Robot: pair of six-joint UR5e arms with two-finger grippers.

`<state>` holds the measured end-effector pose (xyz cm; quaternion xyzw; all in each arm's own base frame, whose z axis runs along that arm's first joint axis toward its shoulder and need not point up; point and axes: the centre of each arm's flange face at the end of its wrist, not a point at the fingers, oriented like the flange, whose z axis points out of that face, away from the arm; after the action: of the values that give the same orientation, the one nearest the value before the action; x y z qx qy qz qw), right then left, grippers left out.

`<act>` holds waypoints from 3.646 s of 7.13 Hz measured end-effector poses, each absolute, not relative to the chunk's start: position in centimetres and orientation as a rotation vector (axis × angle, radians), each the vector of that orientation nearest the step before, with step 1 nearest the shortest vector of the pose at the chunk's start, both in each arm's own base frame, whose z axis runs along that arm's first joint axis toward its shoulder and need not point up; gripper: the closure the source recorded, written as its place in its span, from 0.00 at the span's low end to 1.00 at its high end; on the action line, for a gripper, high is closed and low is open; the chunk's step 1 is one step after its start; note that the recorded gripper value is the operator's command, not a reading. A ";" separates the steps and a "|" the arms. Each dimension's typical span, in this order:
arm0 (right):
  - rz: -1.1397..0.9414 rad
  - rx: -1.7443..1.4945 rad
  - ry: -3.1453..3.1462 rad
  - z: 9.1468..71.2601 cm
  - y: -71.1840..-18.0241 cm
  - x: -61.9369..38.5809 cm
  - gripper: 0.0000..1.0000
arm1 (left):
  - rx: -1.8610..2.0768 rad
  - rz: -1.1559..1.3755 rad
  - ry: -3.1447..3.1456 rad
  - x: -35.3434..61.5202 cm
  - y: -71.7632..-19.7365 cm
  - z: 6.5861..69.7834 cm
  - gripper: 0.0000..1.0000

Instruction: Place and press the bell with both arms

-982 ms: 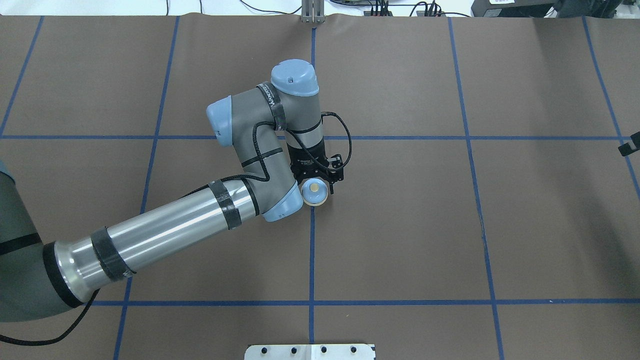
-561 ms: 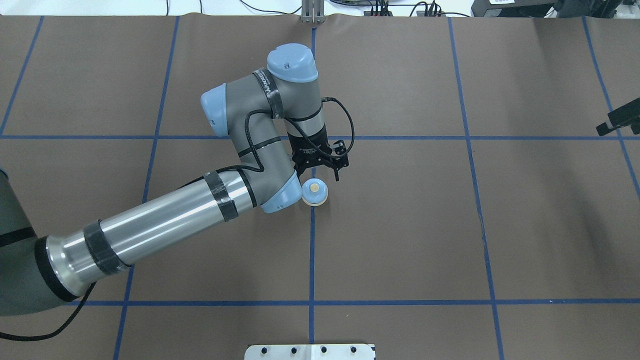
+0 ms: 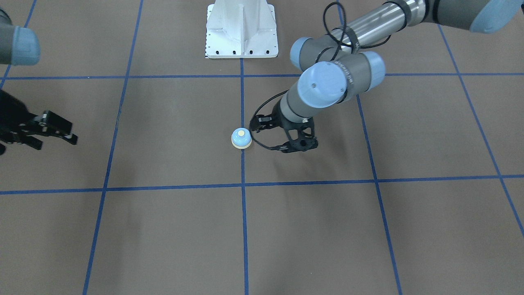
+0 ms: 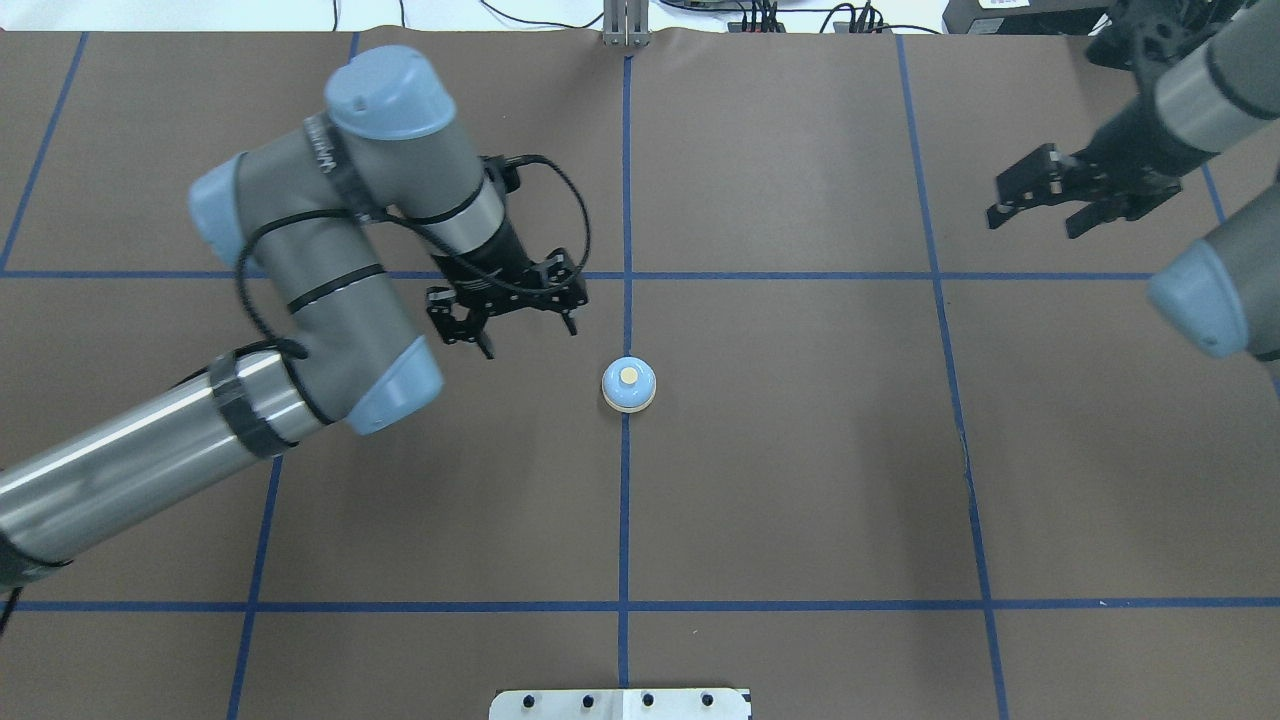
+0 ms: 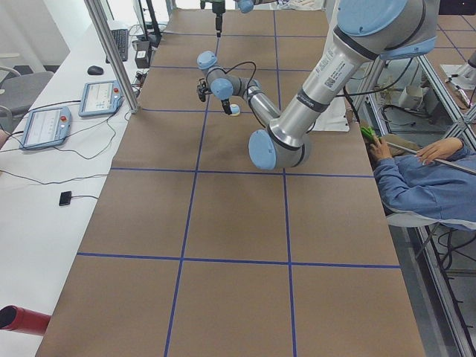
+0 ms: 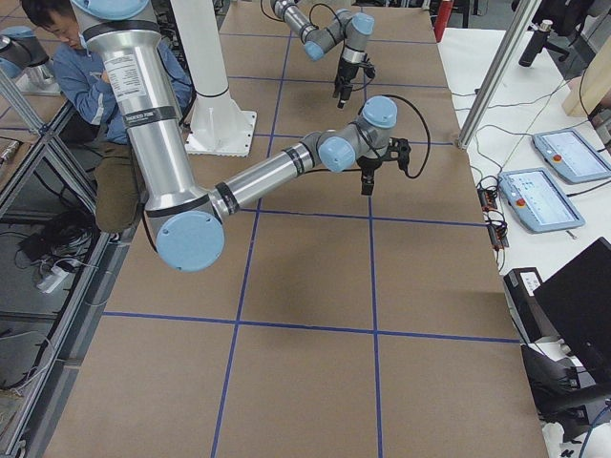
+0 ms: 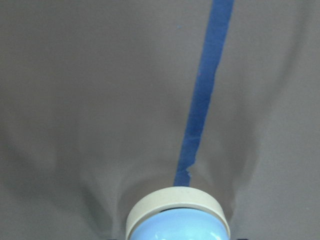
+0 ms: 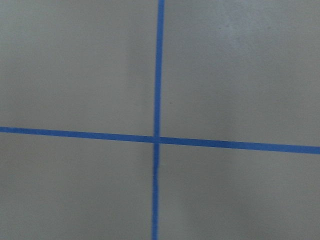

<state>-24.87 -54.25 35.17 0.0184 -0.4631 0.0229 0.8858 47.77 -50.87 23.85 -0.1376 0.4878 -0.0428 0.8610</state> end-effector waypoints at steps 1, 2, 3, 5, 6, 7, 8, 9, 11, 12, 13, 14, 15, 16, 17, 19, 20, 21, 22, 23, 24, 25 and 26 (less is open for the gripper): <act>0.099 0.041 -0.954 30.6 -52.3 -31.9 0.08 | -0.255 -0.081 1.024 42.9 -49.4 27.7 0.01; 0.142 0.050 -0.950 26.9 -49.5 -38.5 0.51 | -0.220 -0.058 1.018 38.2 -48.2 31.4 0.01; 0.187 0.064 -0.946 24.0 -46.8 -44.2 1.00 | -0.203 -0.031 1.020 34.1 -47.5 34.4 0.01; 0.282 0.063 -0.925 19.9 -44.8 -53.6 1.00 | -0.202 -0.006 1.041 29.7 -47.2 36.8 0.01; 0.294 0.053 -0.908 19.4 -44.6 -56.0 1.00 | -0.201 -0.005 1.045 29.0 -47.1 36.9 0.01; 0.298 0.047 -0.898 19.4 -44.5 -57.1 1.00 | -0.202 -0.007 1.046 28.7 -46.9 36.9 0.01; 0.296 0.042 -0.894 19.4 -44.3 -57.6 1.00 | -0.204 -0.012 1.046 28.5 -46.8 36.9 0.01; 0.292 0.039 -0.893 19.4 -44.1 -57.9 1.00 | -0.204 -0.016 1.044 28.4 -46.7 36.9 0.01; 0.278 0.033 -0.891 19.4 -43.4 -58.5 1.00 | -0.202 -0.021 1.040 28.4 -46.7 37.0 0.01; 0.278 0.030 -0.888 19.4 -43.3 -58.8 1.00 | -0.203 -0.023 1.039 28.4 -46.7 37.0 0.00; 0.278 0.028 -0.885 19.5 -43.4 -59.1 1.00 | -0.203 -0.023 1.039 28.4 -46.7 37.1 0.01; 0.277 0.027 -0.881 19.5 -43.4 -59.4 1.00 | -0.203 -0.023 1.039 28.4 -46.7 37.0 0.01; 0.275 0.027 -0.880 19.7 -43.5 -60.0 1.00 | -0.202 -0.023 1.040 28.4 -46.7 37.0 0.01; 0.270 0.030 -0.889 20.0 -43.6 -60.8 1.00 | -0.202 -0.023 1.040 28.4 -46.7 37.0 0.01; 0.266 0.033 -0.907 19.9 -43.8 -61.3 1.00 | -0.202 -0.023 1.040 28.4 -46.7 37.0 0.01; 0.252 0.004 -0.939 18.2 -43.4 -59.7 1.00 | -0.201 -0.022 1.041 28.4 -46.7 37.0 0.01; 0.250 -0.015 -0.940 17.3 -43.4 -57.6 1.00 | -0.201 -0.022 1.041 28.5 -46.7 36.9 0.01; 0.255 -0.023 -0.936 17.4 -43.3 -55.7 1.00 | -0.201 -0.022 1.041 28.5 -46.7 36.9 0.01; 0.265 -0.021 -0.935 18.4 -43.7 -53.2 1.00 | -0.199 -0.021 1.042 28.4 -46.7 36.9 0.01; 0.258 -0.015 -0.936 20.4 -44.6 -49.4 1.00 | -0.189 -0.023 1.044 27.8 -46.9 37.0 0.01; 0.223 0.000 -0.932 23.2 -45.9 -44.4 1.00 | -0.165 -0.020 1.044 26.4 -47.4 37.5 0.01; 0.190 0.020 -0.917 26.3 -47.0 -39.7 0.90 | -0.124 0.009 1.039 24.5 -47.8 38.8 0.01; 0.162 0.037 -0.892 30.0 -48.0 -34.6 0.83 | -0.076 0.052 1.024 21.7 -47.8 41.3 0.01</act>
<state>-34.62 -47.98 29.98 0.0180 -0.4310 0.0782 0.8988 21.69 -47.83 41.26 -0.0364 0.4898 0.0247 0.8707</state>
